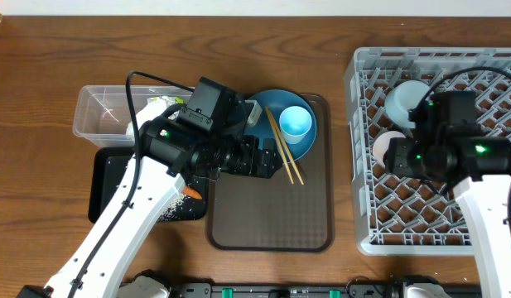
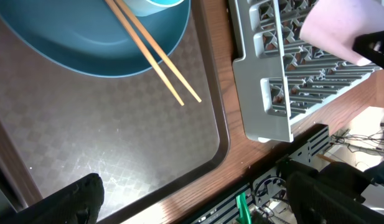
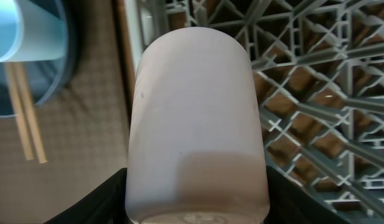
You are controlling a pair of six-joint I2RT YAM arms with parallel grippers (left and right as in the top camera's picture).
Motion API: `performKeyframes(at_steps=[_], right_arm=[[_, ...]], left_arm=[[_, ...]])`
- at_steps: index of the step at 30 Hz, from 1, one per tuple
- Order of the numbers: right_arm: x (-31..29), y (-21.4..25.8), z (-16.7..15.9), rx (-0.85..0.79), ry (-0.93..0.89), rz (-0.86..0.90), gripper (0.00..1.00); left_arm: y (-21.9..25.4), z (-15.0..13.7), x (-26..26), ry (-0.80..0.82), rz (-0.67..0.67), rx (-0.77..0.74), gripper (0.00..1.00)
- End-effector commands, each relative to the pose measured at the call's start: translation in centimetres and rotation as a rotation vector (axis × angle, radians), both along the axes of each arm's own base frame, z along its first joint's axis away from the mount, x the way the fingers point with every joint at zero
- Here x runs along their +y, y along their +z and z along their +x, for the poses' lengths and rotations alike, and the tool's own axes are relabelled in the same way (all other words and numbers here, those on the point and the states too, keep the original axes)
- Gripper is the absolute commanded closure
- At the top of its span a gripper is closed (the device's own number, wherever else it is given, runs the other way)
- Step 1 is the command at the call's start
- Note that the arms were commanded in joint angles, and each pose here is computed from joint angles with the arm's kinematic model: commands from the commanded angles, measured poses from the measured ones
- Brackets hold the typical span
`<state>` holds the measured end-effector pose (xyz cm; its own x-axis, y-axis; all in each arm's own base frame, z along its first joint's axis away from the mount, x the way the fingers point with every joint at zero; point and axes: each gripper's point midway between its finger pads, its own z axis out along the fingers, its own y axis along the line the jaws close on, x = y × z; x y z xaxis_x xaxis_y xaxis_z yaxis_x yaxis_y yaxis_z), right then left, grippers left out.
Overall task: Sort waste into correct bins and load items into the dishwasher rack
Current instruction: 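Lower the pink cup upside down into the rack and release it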
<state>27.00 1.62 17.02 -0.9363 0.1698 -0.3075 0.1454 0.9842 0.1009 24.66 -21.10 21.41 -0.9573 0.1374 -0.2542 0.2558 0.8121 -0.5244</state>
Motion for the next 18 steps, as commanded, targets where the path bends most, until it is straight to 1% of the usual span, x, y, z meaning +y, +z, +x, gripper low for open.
performKeyframes(at_steps=[1, 9, 18], right_arm=[[-0.9, 0.2, 0.7, -0.015, -0.045, -0.075, 0.92], [-1.2, 0.1, 2.1, -0.049, -0.052, -0.095, 0.93], [-1.1, -1.0, 2.7, -0.018, -0.050, -0.095, 0.94]], left_arm=[[-0.3, 0.1, 0.2, 0.002, 0.015, 0.001, 0.04], [-0.3, 0.1, 0.2, 0.002, 0.016, 0.001, 0.04], [-0.3, 0.1, 0.2, 0.002, 0.016, 0.001, 0.03]])
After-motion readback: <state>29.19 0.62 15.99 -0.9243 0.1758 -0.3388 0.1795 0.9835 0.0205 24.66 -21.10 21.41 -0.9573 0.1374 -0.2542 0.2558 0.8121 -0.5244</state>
